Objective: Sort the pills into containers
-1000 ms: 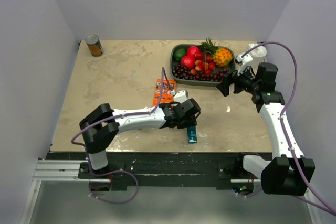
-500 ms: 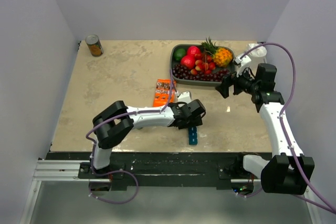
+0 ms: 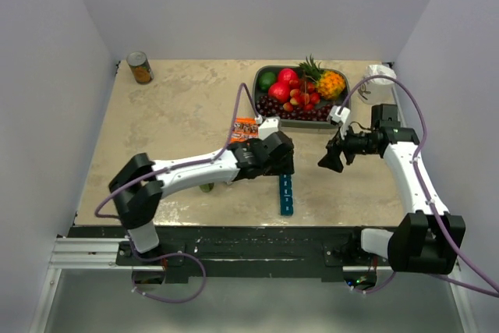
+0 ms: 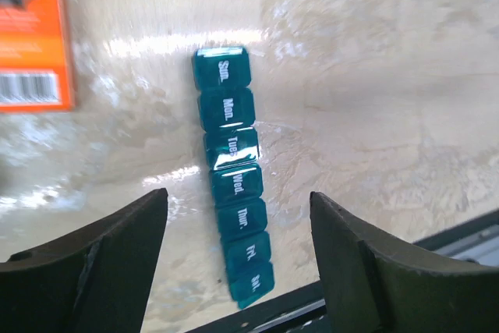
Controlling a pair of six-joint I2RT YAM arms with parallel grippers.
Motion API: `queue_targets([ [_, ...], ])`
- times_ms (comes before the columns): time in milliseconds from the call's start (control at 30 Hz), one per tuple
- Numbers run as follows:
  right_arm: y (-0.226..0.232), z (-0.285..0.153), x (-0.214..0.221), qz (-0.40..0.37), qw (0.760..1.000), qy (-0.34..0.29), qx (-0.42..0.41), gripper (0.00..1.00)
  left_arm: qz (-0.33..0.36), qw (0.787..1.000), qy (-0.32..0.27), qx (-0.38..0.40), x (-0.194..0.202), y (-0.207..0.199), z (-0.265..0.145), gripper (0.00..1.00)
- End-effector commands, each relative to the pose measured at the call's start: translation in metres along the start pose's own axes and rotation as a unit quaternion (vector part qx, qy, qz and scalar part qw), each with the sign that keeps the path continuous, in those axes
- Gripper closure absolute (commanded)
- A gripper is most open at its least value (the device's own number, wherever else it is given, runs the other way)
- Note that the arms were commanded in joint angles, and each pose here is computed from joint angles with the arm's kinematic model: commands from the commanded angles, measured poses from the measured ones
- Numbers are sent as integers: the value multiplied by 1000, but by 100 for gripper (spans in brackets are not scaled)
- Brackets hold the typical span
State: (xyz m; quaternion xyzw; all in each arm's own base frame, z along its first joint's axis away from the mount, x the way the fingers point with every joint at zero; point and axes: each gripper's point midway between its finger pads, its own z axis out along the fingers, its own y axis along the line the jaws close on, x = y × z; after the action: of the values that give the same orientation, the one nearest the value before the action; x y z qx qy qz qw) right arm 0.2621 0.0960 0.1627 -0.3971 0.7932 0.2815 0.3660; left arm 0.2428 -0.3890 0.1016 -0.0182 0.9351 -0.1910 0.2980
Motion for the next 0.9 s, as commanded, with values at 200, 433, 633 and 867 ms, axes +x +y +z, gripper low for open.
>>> queue_targets([
  [200, 106, 32, 17, -201, 958, 46, -201, 98, 155, 971, -149, 101, -70, 26, -104, 21],
  [433, 123, 68, 26, -261, 940, 91, -199, 100, 149, 969, -174, 96, -71, 56, -124, 21],
  [633, 128, 88, 31, -282, 934, 110, -189, 100, 138, 968, -196, 71, -78, 82, -138, 21],
  [867, 121, 101, 47, -286, 932, 145, -167, 100, 136, 967, -210, 49, -84, 100, -145, 21],
])
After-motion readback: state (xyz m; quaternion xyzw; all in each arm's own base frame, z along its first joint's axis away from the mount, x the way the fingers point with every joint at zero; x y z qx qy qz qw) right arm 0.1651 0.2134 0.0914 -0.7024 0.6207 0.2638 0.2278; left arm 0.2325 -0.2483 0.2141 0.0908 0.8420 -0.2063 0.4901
